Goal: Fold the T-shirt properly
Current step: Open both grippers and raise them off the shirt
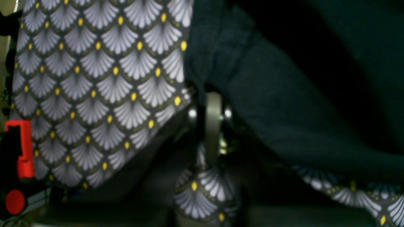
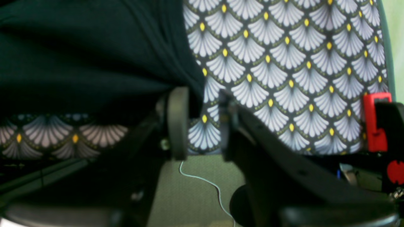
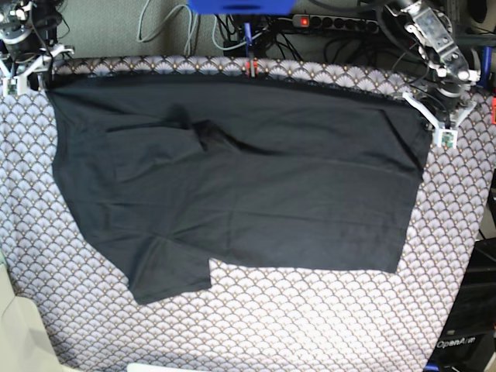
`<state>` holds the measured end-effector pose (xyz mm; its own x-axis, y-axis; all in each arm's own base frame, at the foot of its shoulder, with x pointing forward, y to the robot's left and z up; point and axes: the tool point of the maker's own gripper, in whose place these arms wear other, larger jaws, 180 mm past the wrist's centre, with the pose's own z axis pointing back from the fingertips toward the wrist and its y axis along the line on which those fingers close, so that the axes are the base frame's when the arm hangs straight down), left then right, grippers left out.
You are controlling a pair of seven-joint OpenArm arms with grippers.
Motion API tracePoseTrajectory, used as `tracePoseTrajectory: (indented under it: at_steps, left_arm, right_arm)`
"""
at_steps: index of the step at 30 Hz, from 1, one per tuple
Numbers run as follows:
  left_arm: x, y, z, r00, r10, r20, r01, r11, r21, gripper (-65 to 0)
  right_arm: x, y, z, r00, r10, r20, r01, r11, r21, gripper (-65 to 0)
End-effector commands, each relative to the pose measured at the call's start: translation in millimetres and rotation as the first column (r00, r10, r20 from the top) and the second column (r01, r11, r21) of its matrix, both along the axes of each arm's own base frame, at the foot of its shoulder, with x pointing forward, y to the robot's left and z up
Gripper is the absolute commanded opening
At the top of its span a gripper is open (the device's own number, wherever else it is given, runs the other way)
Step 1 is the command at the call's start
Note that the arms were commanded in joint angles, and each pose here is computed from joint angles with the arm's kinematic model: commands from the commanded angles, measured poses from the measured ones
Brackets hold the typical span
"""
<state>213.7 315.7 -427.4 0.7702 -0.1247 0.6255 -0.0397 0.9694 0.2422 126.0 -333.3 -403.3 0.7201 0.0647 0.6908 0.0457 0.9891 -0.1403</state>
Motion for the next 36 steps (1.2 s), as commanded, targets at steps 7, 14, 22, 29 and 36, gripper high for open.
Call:
tracePoseTrajectory:
  at_steps: [7, 14, 22, 29, 36]
  left_arm:
    - [-2, 3, 5, 1.0, 0.019, -0.001, -0.019, 1.0, 0.021, -45.6]
    - [-4, 7, 6, 0.999, 0.047, 0.001, -0.047, 0.999, 0.019, -45.2]
    - [-8, 16, 16, 0.997, 0.07, 0.027, -0.071, 0.997, 0.041, -45.0]
    - [-16, 32, 36, 0.988, 0.135, 0.076, -0.14, 0.987, 0.075, -45.0]
    - [-12, 37, 56, 0.986, 0.124, 0.114, -0.138, 0.983, 0.12, -45.0]
  right_arm:
    - [-5, -15, 3, 0.998, 0.016, -0.058, -0.022, 0.995, -0.094, -43.7]
    - [-4, -20, 4, 0.998, 0.013, -0.067, -0.02, 0.993, -0.113, -43.9]
    - [-10, -29, 7, 0.998, -0.018, -0.068, 0.009, 0.992, -0.125, -43.5]
    - [-17, -38, 5, 0.992, -0.051, -0.116, 0.035, 0.99, -0.137, -43.7]
    - [-21, -69, 24, 0.987, -0.147, -0.069, 0.132, 0.973, -0.189, -43.6]
